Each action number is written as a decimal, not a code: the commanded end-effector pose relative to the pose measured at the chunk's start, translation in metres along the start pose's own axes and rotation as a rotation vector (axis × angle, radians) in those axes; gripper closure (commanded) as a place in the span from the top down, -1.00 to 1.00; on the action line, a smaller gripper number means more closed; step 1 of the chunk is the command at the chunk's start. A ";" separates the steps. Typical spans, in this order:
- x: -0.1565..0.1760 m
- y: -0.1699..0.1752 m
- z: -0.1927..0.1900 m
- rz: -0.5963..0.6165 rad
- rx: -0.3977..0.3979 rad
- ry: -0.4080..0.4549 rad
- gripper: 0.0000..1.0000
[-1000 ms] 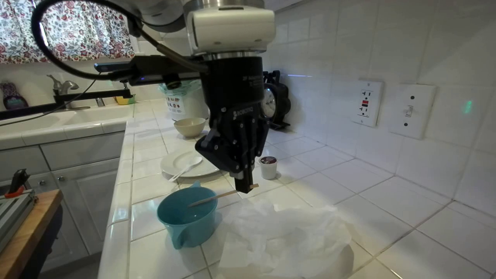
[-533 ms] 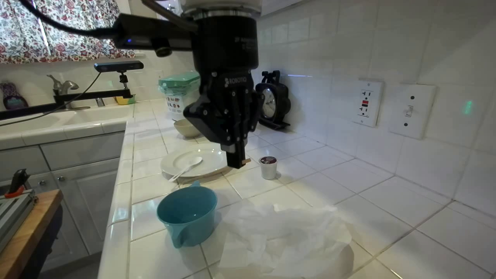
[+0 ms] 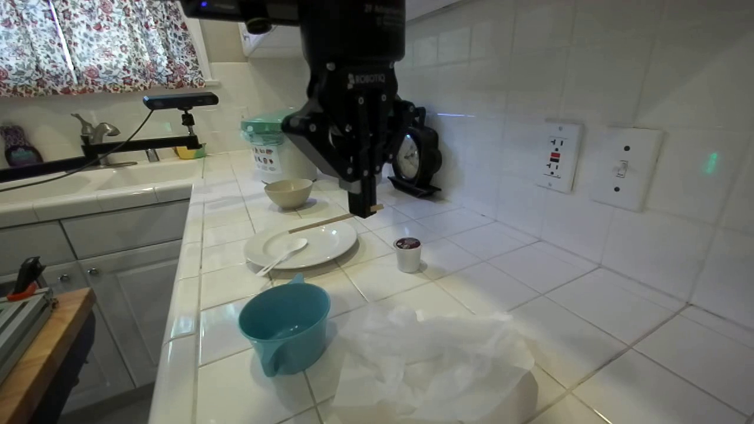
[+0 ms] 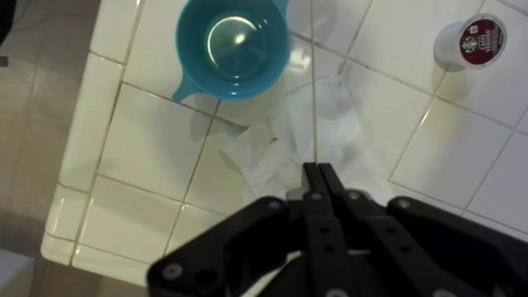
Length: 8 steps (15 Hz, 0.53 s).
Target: Pick up the stick from the cup and put it on the counter
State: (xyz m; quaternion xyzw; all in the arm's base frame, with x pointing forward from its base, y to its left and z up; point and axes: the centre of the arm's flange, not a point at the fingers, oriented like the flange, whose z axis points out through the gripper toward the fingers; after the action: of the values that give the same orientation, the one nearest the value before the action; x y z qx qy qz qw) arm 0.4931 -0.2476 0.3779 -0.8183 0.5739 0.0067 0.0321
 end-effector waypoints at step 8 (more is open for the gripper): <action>-0.001 -0.030 0.053 0.032 0.100 0.022 -0.99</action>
State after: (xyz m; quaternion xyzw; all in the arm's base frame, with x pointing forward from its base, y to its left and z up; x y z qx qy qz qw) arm 0.5197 -0.2331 0.3392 -0.8051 0.5902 -0.0187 0.0553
